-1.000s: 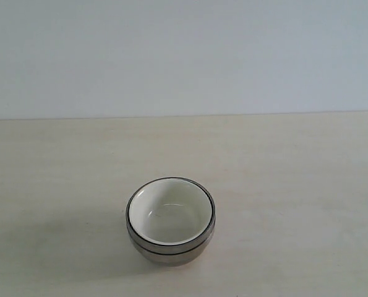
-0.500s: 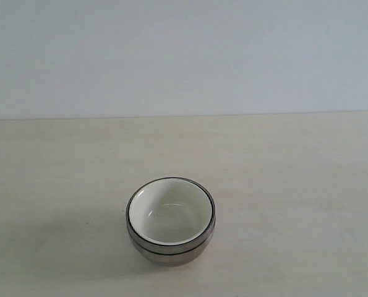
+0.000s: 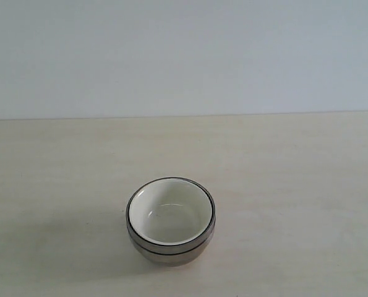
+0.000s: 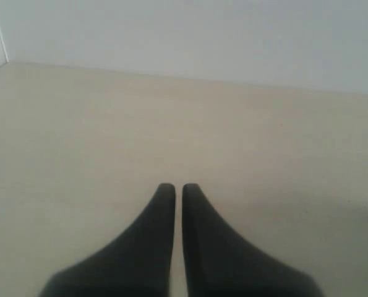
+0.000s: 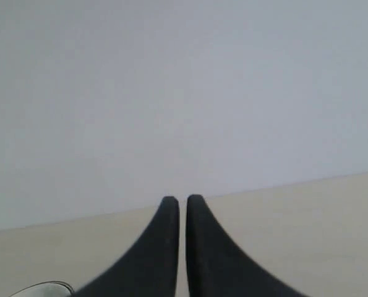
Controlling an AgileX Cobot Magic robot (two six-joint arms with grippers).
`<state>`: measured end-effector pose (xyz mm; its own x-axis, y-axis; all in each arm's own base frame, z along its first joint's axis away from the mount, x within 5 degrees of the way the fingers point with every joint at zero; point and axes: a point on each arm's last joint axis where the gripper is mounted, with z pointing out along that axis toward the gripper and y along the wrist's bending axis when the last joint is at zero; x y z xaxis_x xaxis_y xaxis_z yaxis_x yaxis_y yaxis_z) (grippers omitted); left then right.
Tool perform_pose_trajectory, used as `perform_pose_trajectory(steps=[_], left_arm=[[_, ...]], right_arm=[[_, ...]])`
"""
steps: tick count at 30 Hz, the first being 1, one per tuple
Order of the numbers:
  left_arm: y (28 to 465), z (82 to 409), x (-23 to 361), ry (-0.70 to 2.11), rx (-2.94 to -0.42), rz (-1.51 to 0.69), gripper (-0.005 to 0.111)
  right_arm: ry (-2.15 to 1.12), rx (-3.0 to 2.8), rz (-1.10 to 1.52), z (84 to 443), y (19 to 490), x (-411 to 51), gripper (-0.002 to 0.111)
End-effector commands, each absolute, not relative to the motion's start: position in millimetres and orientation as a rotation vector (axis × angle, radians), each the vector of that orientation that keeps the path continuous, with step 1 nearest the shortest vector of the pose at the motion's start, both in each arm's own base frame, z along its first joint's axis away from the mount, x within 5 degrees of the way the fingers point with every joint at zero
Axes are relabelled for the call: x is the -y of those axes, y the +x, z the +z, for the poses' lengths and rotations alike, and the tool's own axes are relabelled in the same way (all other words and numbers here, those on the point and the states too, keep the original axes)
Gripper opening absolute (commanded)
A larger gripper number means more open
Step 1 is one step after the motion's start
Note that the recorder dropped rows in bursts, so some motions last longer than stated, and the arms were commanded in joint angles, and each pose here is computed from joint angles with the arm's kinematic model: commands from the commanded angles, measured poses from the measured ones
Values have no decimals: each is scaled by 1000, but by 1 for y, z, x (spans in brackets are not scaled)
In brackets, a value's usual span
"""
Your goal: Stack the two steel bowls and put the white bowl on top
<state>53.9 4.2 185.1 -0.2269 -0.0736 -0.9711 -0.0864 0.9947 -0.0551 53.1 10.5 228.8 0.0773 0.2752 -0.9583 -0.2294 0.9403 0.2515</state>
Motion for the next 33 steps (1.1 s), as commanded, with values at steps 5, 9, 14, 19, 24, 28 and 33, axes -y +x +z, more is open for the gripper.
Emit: perform_pose_trajectory(steps=[5, 9, 14, 19, 24, 28, 33], left_arm=[[54, 184, -4, -116, -1798, 2, 4], [54, 184, -4, -116, -1798, 2, 4], [54, 184, -4, -116, -1798, 2, 4], [54, 184, -4, -116, -1798, 2, 4], [54, 184, -4, -116, -1798, 2, 4], [54, 184, -4, -116, -1798, 2, 4], [54, 184, -4, -116, -1798, 2, 4]], right_arm=[[72, -1440, 405, 227, 53, -10, 0], [85, -1451, 436, 226, 53, -11, 0], [123, -1451, 479, 226, 53, -11, 0], [81, -1461, 447, 225, 53, -12, 0], [-36, -1510, 328, 214, 54, -13, 0], [-64, -1518, 284, 211, 55, -12, 0], [-115, -1572, 216, 205, 55, -12, 0]])
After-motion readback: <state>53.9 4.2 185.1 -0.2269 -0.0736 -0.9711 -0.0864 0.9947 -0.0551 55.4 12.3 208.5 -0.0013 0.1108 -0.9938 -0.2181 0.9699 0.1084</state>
